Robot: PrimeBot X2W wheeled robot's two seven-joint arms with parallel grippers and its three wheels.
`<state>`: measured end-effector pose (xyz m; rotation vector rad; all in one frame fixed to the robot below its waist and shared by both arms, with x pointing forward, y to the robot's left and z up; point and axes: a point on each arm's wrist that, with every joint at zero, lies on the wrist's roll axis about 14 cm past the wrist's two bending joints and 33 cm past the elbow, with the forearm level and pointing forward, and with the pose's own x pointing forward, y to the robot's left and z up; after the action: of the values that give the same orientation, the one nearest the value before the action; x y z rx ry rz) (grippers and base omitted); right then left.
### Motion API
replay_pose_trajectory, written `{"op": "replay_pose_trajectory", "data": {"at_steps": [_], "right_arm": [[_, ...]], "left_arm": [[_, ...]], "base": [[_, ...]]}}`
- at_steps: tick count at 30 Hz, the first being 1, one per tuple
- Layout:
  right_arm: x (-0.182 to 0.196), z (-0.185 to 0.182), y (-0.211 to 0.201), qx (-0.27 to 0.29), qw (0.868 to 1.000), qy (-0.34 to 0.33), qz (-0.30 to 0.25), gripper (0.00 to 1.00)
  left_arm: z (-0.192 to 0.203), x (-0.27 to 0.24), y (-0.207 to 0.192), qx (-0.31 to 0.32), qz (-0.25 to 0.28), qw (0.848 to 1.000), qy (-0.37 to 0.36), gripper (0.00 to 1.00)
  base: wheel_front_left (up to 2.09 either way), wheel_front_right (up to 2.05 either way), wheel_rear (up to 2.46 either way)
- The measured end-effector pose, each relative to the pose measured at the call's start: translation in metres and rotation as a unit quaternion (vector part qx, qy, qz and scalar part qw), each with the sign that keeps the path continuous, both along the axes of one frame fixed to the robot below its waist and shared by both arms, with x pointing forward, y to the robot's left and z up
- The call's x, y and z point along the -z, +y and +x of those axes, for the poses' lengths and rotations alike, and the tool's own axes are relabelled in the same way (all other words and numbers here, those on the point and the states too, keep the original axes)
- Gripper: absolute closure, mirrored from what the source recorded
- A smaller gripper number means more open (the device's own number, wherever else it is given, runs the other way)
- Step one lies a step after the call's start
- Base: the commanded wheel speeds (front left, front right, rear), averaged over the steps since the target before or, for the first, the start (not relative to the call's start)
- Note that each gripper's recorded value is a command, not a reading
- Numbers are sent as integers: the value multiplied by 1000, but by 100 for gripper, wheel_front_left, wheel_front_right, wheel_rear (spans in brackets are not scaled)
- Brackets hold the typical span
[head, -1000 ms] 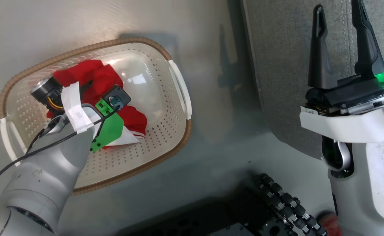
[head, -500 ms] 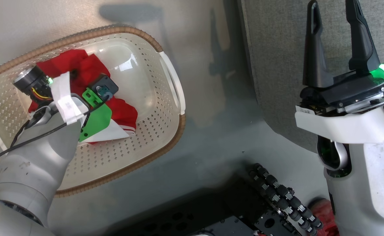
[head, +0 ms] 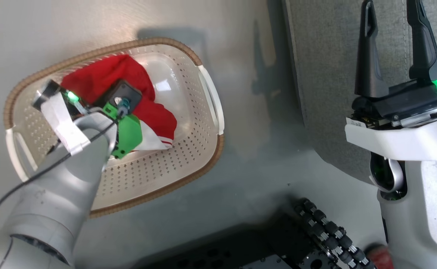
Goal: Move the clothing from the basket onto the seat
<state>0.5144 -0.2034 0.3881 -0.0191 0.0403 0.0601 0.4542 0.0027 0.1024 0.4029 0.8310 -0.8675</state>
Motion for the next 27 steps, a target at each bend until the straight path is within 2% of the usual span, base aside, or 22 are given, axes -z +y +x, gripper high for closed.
{"op": "replay_pose_trajectory", "data": {"at_steps": [6,10,16,23,27], "right_arm": [[-21,-9,2,-4,1000,-12,-1,0],[-38,-20,4,-8,1000,-21,2,0],[-63,-41,12,-16,999,-32,12,0],[-96,-68,25,-33,998,-54,23,0],[-113,-86,30,-39,996,-70,27,0]], "left_arm": [[-5,-38,-3,-65,-44,997,-9,100],[3,-82,-14,-127,-111,985,-27,100],[-1,-141,-4,-168,-151,971,-75,100],[-4,-221,5,-201,-200,946,-157,100],[-5,-270,14,-214,-226,926,-212,100]], "base": [[0,0,0],[0,0,0],[0,0,0],[0,0,0],[0,0,0]]}}
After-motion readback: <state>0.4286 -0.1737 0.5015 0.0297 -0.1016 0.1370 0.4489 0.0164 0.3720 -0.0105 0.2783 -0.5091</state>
